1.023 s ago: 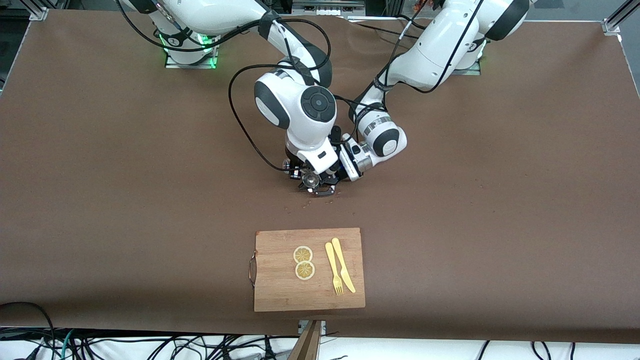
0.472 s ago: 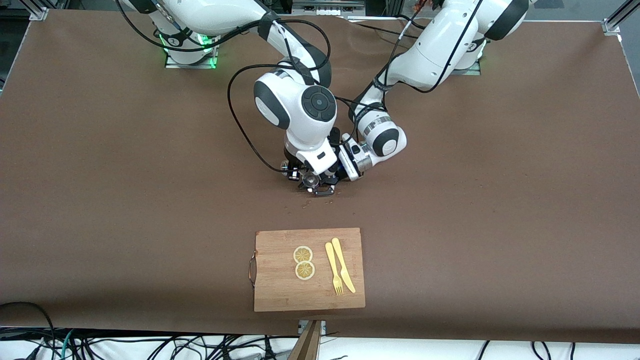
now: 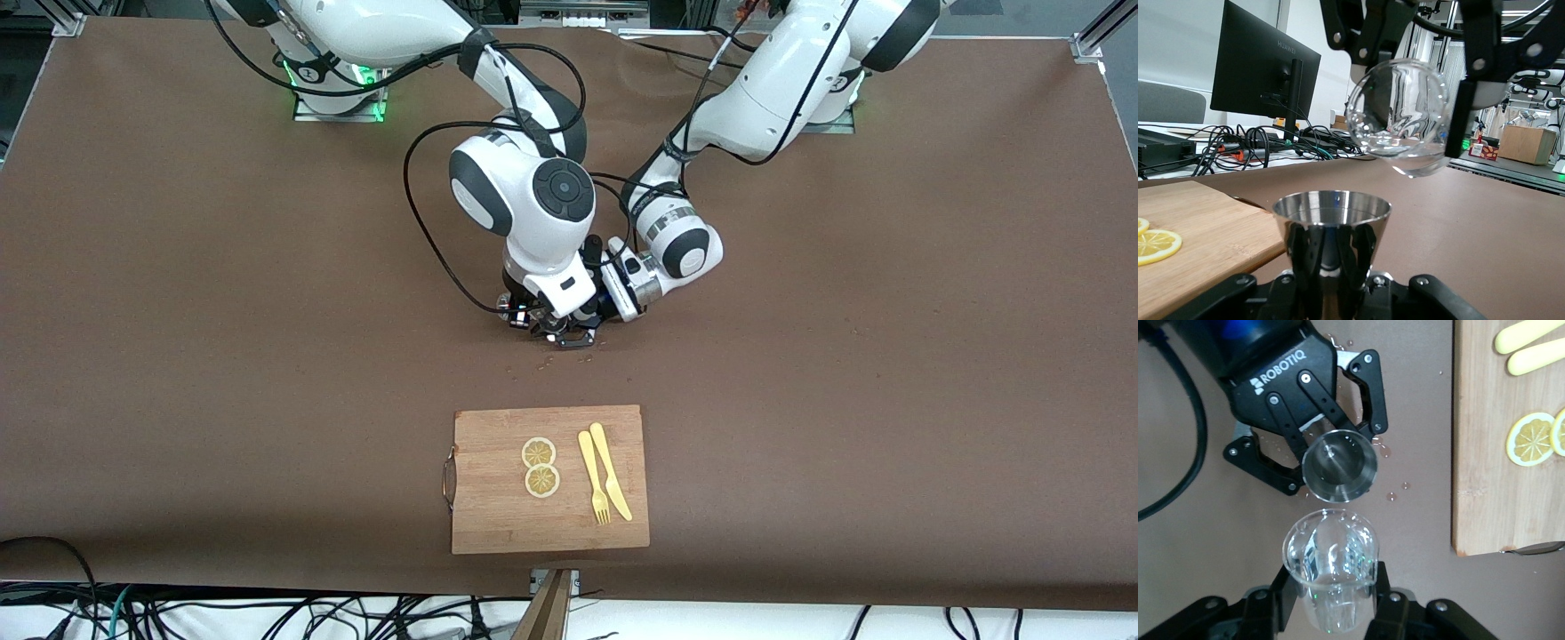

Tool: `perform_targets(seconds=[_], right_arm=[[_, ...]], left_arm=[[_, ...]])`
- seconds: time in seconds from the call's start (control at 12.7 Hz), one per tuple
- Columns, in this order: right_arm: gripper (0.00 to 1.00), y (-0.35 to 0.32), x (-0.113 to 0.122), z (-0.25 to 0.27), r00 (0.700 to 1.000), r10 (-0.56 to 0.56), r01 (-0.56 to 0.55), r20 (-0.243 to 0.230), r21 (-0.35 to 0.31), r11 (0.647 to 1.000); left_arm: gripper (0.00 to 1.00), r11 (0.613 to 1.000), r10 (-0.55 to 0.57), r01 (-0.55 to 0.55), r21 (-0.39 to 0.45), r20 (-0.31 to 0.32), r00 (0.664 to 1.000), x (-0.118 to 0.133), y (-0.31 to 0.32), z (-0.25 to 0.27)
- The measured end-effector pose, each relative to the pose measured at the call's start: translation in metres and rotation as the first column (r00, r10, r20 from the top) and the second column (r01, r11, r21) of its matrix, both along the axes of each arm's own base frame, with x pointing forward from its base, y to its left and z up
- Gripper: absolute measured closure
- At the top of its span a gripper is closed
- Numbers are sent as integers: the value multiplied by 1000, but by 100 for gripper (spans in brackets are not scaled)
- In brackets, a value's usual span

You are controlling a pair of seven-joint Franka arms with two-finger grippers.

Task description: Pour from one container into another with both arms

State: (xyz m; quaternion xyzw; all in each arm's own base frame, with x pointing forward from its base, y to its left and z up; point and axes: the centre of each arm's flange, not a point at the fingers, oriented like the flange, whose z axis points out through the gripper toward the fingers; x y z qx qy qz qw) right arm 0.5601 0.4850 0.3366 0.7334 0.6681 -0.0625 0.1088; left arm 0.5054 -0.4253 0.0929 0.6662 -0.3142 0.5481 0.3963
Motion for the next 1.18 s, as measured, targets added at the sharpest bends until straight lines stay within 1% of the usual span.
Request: perform_targets(seconds=[0.16, 0.55, 0.71, 0.94, 1.18], right_arm=[[51, -1, 3, -3, 1000, -3, 3, 13, 1, 1000], [51, -1, 5, -3, 1000, 0, 0, 27, 2, 1000], [51, 1, 4, -2, 999, 12, -12, 42, -10, 1000], [51, 8, -1, -6, 997, 45, -42, 69, -47, 998], [51, 10, -3, -7, 995, 57, -52, 80, -62, 997]], left_arm=[[90, 1000, 1, -1, 1, 0, 1000, 0, 0, 0], [90, 1000, 1, -1, 1, 0, 1000, 0, 1, 0], [90, 1000, 1, -1, 1, 1, 1000, 0, 1, 0], [90, 1000, 1, -1, 1, 1, 1000, 0, 1, 0], [90, 1000, 1, -1, 1, 1, 1000, 0, 1, 0]])
